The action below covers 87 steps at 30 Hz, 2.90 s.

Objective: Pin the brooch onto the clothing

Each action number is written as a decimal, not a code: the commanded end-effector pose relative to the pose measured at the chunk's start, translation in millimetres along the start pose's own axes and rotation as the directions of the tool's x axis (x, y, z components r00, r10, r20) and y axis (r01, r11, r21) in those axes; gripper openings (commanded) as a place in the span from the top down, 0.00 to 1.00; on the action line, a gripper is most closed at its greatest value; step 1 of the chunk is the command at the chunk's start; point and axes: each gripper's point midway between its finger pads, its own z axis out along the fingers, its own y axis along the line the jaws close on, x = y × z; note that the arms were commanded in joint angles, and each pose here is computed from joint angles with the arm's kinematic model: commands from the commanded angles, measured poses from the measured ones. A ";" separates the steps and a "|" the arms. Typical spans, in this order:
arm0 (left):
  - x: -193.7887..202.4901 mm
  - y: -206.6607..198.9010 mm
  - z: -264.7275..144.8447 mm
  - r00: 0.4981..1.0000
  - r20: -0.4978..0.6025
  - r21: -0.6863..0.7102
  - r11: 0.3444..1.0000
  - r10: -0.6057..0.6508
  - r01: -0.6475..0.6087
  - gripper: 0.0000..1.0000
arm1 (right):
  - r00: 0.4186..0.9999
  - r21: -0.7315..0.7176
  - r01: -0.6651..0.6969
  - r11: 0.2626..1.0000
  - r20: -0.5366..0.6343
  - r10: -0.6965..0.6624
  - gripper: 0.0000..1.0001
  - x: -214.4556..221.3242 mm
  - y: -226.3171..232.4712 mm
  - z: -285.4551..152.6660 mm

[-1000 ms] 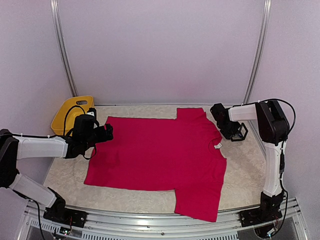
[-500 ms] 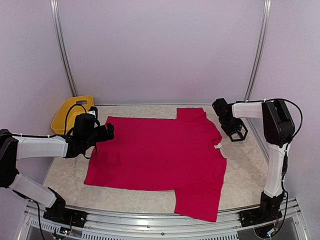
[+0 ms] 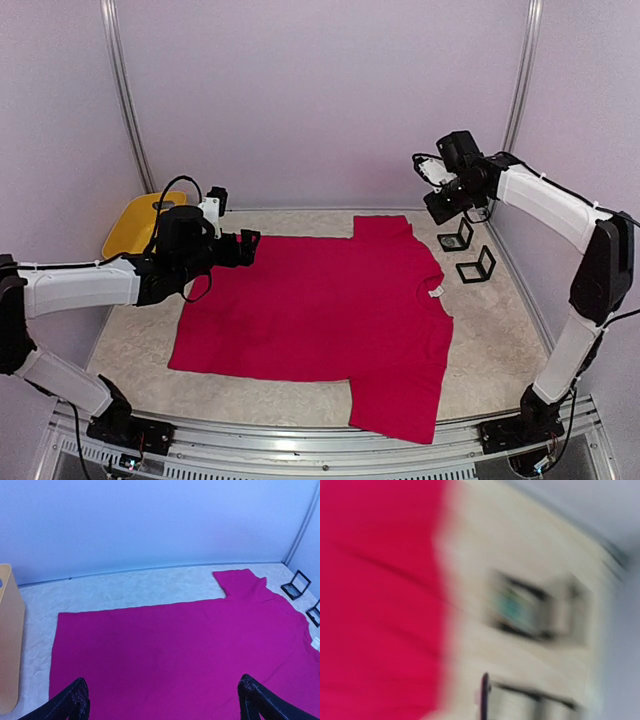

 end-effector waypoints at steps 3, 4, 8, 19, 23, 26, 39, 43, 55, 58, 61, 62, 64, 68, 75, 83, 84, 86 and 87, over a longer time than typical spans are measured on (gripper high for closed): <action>-63.6 -116.8 -45.3 0.974 0.189 0.506 0.838 0.123 -0.204 0.02 | 0.834 -0.661 0.375 0.650 0.546 0.075 1.00 -85.3 127.3 -199.2; -71.1 -131.9 -57.6 0.969 0.215 0.576 0.786 0.119 -0.224 0.02 | 0.811 -0.690 0.407 0.598 0.574 0.110 1.00 -87.8 131.2 -220.4; -95.0 -178.6 -104.8 0.954 0.286 0.763 0.582 0.088 -0.283 0.05 | 0.766 -0.765 0.504 0.401 0.611 0.202 1.00 -82.7 148.2 -276.7; -125.9 -238.1 -151.6 0.954 0.295 0.891 0.376 -0.051 -0.255 0.26 | 0.643 -0.771 0.595 0.227 0.626 0.441 1.00 -77.7 167.6 -338.6; -130.5 -243.5 -144.2 0.962 0.255 0.908 0.367 -0.102 -0.202 0.41 | 0.625 -0.769 0.605 0.204 0.618 0.477 1.00 -74.2 172.9 -343.3; -131.2 -249.9 -141.3 0.966 0.230 0.922 0.345 -0.117 -0.177 0.44 | 0.639 -0.778 0.599 0.191 0.608 0.471 1.00 -72.8 179.4 -340.2; -138.8 -261.1 -138.3 0.965 0.212 0.938 0.311 -0.157 -0.156 0.55 | 0.649 -0.780 0.592 0.204 0.611 0.453 1.00 -71.2 184.2 -336.8; -142.0 -260.8 -137.1 0.963 0.215 0.935 0.319 -0.165 -0.154 0.84 | 0.652 -0.779 0.593 0.204 0.613 0.447 1.00 -71.4 185.4 -336.5; -138.8 -264.4 -139.2 0.963 0.220 0.940 0.297 -0.154 -0.167 1.00 | 0.656 -0.775 0.592 0.220 0.622 0.426 1.00 -72.0 186.4 -332.7; -136.8 -261.0 -138.8 0.960 0.240 0.929 0.321 -0.145 -0.184 1.00 | 0.672 -0.784 0.567 0.252 0.618 0.408 0.74 -72.8 187.0 -323.5; -131.4 -264.0 -140.9 0.948 0.304 0.901 0.350 -0.091 -0.256 1.00 | 0.692 -0.795 0.551 0.252 0.605 0.394 0.05 -72.3 190.6 -315.8; -128.9 -265.9 -143.0 0.944 0.322 0.895 0.349 -0.072 -0.278 1.00 | 0.696 -0.799 0.555 0.233 0.599 0.396 0.01 -71.1 192.1 -316.5; -127.3 -268.1 -149.2 0.936 0.347 0.888 0.338 -0.052 -0.311 1.00 | 0.694 -0.797 0.566 0.211 0.598 0.401 0.00 -71.1 194.1 -318.2; -128.8 -269.1 -155.8 0.935 0.352 0.892 0.320 -0.052 -0.318 1.00 | 0.691 -0.790 0.577 0.206 0.607 0.392 0.01 -69.0 195.6 -317.3; -127.0 -272.1 -161.2 0.934 0.355 0.897 0.298 -0.048 -0.326 1.00 | 0.719 -0.807 0.547 0.221 0.588 0.369 0.18 -67.0 199.8 -304.4; -119.8 -280.7 -164.9 0.929 0.369 0.899 0.259 -0.012 -0.354 1.00 | 0.722 -0.813 0.529 0.244 0.582 0.375 0.35 -72.5 198.4 -300.7; -118.0 -281.9 -167.0 0.927 0.376 0.899 0.246 -0.007 -0.363 1.00 | 0.724 -0.815 0.524 0.248 0.580 0.373 0.38 -72.8 198.5 -299.6; -114.0 -283.6 -171.1 0.923 0.386 0.900 0.220 0.002 -0.377 1.00 | 0.729 -0.818 0.514 0.260 0.576 0.371 0.44 -74.3 198.2 -296.9; -113.0 -284.0 -173.0 0.921 0.391 0.899 0.211 0.005 -0.383 1.00 | 0.735 -0.821 0.505 0.265 0.570 0.368 0.47 -74.2 198.6 -294.1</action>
